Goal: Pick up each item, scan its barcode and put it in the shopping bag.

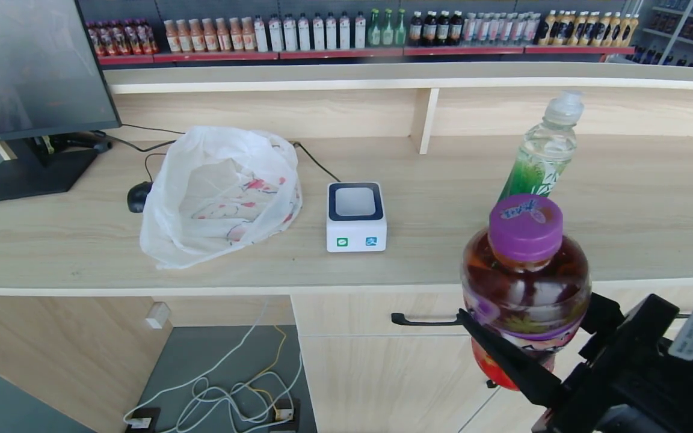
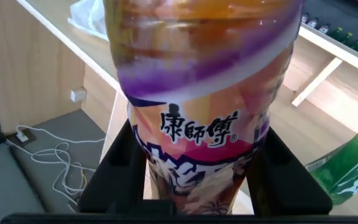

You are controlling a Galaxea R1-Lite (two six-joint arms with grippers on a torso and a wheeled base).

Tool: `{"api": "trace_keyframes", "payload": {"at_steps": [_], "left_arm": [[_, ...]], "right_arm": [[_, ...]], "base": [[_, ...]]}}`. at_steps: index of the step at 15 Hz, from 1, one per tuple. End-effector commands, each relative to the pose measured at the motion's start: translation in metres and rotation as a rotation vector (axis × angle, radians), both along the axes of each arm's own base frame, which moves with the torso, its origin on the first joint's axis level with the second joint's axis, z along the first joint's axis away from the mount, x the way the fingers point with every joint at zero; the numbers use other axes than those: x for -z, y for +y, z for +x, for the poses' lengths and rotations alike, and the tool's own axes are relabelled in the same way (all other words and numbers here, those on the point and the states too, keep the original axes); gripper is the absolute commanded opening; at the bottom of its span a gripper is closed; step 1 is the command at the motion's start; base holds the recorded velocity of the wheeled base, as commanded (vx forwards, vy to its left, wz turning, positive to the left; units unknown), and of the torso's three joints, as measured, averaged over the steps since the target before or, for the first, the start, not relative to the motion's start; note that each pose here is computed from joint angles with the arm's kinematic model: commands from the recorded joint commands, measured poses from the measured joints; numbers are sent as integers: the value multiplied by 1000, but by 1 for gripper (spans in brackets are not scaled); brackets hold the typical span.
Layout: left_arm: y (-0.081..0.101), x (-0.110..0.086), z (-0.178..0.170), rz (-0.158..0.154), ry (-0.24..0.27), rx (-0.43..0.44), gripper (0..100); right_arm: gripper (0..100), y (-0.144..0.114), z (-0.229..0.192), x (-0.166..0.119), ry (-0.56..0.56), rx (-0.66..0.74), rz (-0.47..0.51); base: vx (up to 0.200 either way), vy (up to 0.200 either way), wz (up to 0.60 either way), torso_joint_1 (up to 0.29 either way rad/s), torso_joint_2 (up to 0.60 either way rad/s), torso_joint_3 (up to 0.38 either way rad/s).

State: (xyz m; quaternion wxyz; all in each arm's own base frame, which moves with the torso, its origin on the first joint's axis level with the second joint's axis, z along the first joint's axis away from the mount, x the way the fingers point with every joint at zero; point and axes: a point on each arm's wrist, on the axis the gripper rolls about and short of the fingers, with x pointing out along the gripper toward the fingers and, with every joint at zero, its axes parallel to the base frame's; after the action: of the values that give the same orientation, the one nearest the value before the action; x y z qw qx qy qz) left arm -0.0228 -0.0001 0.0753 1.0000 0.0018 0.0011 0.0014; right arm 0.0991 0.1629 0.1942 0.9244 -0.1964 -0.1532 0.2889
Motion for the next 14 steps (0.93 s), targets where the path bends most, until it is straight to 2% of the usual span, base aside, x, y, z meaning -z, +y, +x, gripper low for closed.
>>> {"api": "trace_keyframes", "payload": {"at_steps": [1,4,9,11,14], "left_arm": [[0,0,0,-1,-1,0,100],[0,0,0,1,-1,0,100],[0,0,0,-1,-1,0,100],[0,0,0,-1,-1,0,100],[0,0,0,1,-1,0,100]], "right_arm": [[0,25,-5,5,-3,-72,-52],[0,50,-7,3,-18,-116,-49],[0,62,-19,5,-77,-156,-113],[0,62,-23,4,-111,-133,-91],[0,62,-25,2,-199,-118,-166]], "base": [[0,0,0,0,0,0],[0,0,0,0,0,0],[0,0,0,0,0,0],[0,0,0,0,0,0],[0,0,0,0,0,0]]}}
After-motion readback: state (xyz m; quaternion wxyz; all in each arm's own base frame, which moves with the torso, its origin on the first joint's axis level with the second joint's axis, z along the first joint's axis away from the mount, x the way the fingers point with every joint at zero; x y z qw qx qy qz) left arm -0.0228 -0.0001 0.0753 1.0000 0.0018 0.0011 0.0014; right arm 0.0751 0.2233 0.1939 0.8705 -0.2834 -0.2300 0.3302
